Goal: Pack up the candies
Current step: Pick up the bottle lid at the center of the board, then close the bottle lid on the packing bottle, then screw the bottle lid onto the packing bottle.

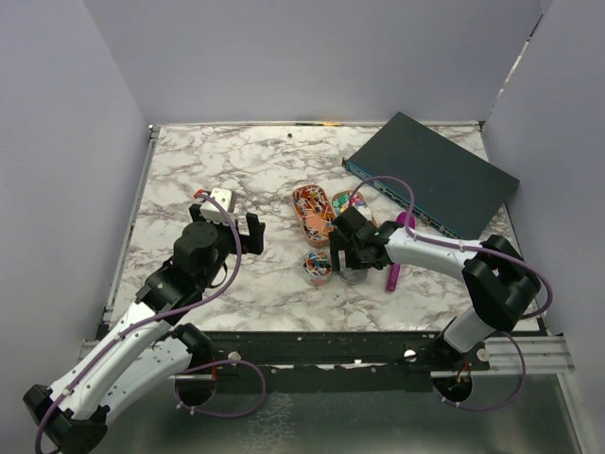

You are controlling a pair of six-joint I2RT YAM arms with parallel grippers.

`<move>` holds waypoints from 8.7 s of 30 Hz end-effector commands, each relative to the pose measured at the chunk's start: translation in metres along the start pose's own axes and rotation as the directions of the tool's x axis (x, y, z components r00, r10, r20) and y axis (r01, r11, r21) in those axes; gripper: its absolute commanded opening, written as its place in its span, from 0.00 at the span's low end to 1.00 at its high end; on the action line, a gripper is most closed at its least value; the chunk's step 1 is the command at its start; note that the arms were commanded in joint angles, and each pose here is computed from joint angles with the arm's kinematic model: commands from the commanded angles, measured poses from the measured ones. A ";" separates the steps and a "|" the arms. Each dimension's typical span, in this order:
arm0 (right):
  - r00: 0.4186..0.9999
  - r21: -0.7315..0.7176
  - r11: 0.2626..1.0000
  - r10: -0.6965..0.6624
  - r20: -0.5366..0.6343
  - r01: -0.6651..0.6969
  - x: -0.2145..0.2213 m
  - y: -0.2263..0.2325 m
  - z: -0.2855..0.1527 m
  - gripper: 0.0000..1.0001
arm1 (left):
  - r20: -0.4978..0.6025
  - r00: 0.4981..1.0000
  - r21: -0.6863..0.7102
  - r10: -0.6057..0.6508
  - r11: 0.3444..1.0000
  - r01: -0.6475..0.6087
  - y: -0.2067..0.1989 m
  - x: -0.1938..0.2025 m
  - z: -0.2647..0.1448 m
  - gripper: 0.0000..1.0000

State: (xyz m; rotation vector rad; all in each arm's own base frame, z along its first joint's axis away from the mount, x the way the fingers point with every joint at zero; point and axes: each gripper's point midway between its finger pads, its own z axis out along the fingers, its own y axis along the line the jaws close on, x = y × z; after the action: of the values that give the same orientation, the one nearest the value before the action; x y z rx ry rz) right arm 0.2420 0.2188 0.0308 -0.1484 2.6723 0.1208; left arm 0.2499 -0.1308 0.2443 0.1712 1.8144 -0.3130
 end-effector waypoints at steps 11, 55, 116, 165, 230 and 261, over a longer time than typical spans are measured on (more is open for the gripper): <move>1.000 0.062 0.998 -0.003 0.003 0.003 0.002 -0.005 0.006 1.00 | 0.009 1.000 -0.022 0.012 1.000 -0.011 0.005 -0.002 -0.002 0.99; 0.996 -0.080 0.994 -0.066 0.060 0.071 -0.019 0.002 -0.078 0.75 | 0.003 1.000 -0.021 0.009 1.000 -0.009 0.005 -0.001 -0.001 0.99; 0.951 -0.124 0.944 -0.308 0.000 0.306 -0.031 0.099 -0.042 0.72 | 0.039 0.999 -0.033 0.001 0.999 0.000 0.009 -0.009 -0.008 0.99; 0.961 -0.144 0.950 -0.268 0.070 0.276 -0.037 0.109 -0.062 1.00 | 0.038 0.999 -0.026 0.002 1.000 -0.001 0.008 -0.008 -0.007 0.99; 0.971 -0.155 0.958 -0.237 0.043 0.241 -0.018 0.102 -0.049 0.60 | 0.029 1.000 -0.028 0.005 1.000 -0.004 0.008 -0.006 -0.005 0.99; 0.971 -0.194 0.952 -0.240 -0.004 0.235 0.001 0.106 -0.048 0.52 | 0.035 0.999 -0.027 0.003 1.000 -0.002 0.008 -0.008 -0.007 0.99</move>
State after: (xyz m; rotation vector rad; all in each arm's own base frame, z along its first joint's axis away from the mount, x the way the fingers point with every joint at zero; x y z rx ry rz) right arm 0.2243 0.3251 0.1128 -0.4942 2.5491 0.3468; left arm 0.2484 -0.1254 0.2513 0.1522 1.7889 -0.3057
